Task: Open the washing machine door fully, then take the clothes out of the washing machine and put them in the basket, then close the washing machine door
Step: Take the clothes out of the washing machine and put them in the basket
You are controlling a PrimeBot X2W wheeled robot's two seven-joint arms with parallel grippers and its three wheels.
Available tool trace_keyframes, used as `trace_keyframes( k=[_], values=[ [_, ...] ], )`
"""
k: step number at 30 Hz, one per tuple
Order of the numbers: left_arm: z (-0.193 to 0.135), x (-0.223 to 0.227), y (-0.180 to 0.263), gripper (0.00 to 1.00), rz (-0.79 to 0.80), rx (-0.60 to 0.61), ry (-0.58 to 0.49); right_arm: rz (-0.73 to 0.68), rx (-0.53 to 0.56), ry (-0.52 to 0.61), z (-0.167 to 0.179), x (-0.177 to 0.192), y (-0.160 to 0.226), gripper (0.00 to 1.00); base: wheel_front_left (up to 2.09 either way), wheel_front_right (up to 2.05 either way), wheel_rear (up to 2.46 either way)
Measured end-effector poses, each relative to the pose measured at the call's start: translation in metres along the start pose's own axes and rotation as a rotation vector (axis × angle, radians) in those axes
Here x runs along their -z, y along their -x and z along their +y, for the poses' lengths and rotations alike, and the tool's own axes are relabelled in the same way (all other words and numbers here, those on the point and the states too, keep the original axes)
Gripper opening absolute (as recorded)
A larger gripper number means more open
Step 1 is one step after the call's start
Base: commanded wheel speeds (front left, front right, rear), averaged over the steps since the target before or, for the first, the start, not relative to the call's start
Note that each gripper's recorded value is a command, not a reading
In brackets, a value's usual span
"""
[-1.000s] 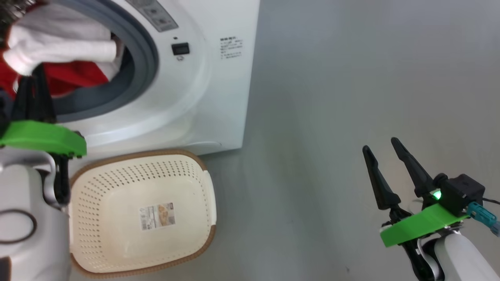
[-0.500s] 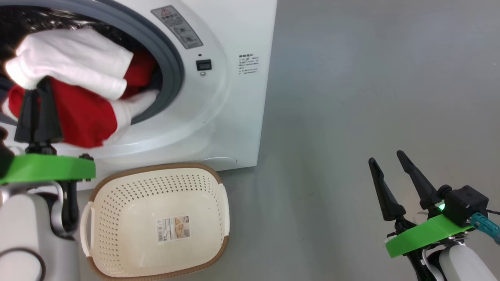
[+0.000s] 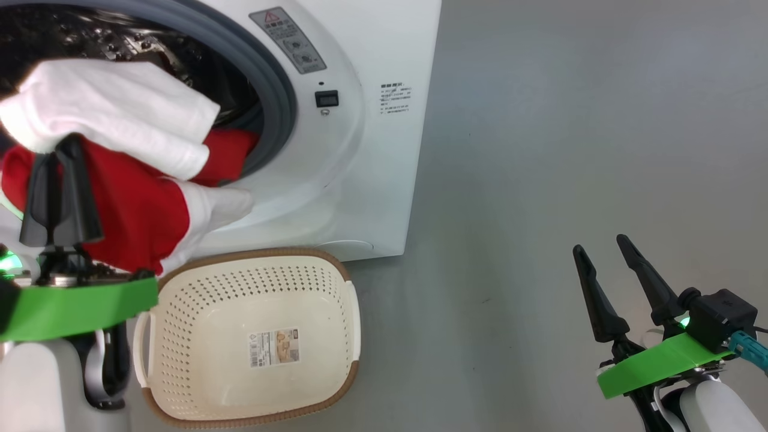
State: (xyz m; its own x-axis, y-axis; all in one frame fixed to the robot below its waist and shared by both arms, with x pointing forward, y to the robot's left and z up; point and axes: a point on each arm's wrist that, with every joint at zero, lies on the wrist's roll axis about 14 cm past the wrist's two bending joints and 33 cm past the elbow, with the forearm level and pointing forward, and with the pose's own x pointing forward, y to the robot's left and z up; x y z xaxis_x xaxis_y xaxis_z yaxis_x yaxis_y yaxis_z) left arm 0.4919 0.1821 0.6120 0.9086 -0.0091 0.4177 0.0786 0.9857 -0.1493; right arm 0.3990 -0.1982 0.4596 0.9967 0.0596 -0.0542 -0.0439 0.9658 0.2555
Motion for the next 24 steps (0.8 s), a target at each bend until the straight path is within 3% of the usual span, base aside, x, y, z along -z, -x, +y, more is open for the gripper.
trace_keyframes(
  k=[9, 24],
  values=[
    [-0.003, 0.025, 0.017, 0.00, 0.076, 0.006, 0.006, 0.017, -0.001, 0.003, 0.000, 0.006, -0.003, 1.00, 0.00, 0.00, 0.00],
    [-0.003, 0.177, 0.098, 0.00, 0.568, -0.033, 0.045, 0.055, 0.008, 0.002, -0.006, 0.024, -0.024, 1.00, 0.00, 0.00, 0.00]
  ],
)
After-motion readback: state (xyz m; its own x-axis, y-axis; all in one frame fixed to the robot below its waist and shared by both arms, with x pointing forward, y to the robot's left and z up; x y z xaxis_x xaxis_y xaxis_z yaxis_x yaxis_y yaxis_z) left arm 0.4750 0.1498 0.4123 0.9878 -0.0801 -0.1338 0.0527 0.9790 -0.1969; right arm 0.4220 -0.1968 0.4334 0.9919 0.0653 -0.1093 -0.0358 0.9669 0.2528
